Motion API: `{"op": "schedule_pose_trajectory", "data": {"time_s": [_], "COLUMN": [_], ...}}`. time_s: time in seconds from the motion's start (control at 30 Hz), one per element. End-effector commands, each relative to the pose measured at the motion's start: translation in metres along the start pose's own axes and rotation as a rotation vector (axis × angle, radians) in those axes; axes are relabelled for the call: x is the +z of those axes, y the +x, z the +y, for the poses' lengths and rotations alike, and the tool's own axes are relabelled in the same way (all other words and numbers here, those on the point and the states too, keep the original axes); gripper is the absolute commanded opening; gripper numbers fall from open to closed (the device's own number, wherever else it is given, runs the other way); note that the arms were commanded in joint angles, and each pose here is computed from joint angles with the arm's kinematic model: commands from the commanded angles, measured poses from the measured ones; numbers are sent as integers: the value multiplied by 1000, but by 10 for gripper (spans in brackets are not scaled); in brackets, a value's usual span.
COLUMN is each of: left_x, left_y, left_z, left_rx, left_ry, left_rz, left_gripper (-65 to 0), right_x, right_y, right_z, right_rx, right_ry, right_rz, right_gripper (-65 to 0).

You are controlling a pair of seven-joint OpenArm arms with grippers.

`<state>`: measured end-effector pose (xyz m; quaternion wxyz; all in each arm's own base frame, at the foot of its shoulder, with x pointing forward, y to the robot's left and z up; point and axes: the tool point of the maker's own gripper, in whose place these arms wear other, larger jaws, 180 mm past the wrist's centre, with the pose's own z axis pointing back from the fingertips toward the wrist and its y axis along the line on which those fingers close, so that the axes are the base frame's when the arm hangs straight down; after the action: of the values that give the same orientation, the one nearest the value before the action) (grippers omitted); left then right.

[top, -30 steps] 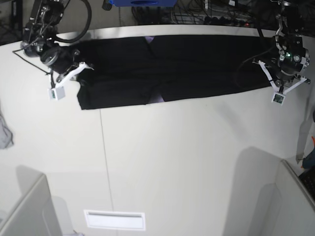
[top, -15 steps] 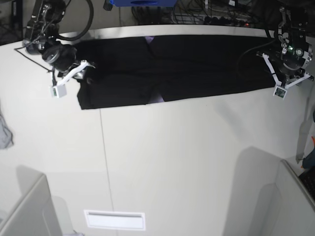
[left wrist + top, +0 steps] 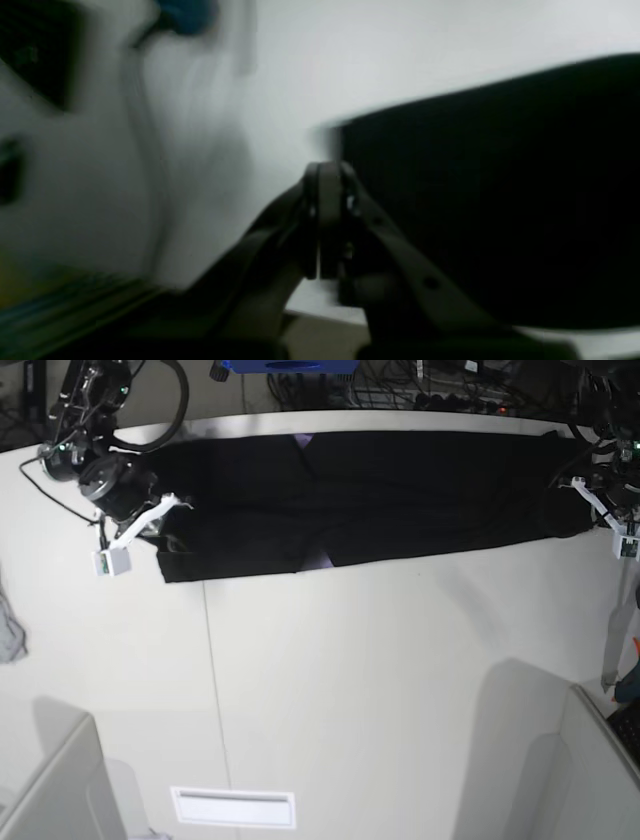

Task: Fold the T-shirt properly
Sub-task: 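Smooth the folded strip with both grippers along its edges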

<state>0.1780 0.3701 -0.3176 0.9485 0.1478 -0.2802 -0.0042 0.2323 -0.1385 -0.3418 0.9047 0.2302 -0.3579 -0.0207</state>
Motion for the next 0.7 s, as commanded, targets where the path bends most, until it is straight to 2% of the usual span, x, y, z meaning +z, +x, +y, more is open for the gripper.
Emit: {"op": "schedule_pose_trajectory", "data": {"time_s": [0.0,0.07,0.17,0.23,0.37,0.5,0.67], "left_x": [6,5,-12,-25,-52,-68,-82], "left_y": [7,-5,-33,-55,-83,-88,-56], "left_z": [10,5,-19,-23,-27,-24,-44], "left_rx": [-9,-11,-38,-81,-113,-118,-145], "left_ry": [12,-22,-72,-55,-5,32,-3], "left_rz": [-32,-6,86,166,239,254,198], "left_gripper": [-650,-650,-650,-650,-650,-650,-650], "right_x": [2,1,-9,-18,-35,-50,-65], "right_y": [13,12,-7,-21,-47,-66,-70], "right_z": [9,12,8,9,2,-29,-72], "right_rx": [53,90,52,29,-26,-87,-75], "right_ry": [39,60,67,85,101,49,-61], "right_rz": [-40,-33,25,67,144,179,207], "right_gripper": [-633,-650,-650,-650,-650,-650,-650]}}
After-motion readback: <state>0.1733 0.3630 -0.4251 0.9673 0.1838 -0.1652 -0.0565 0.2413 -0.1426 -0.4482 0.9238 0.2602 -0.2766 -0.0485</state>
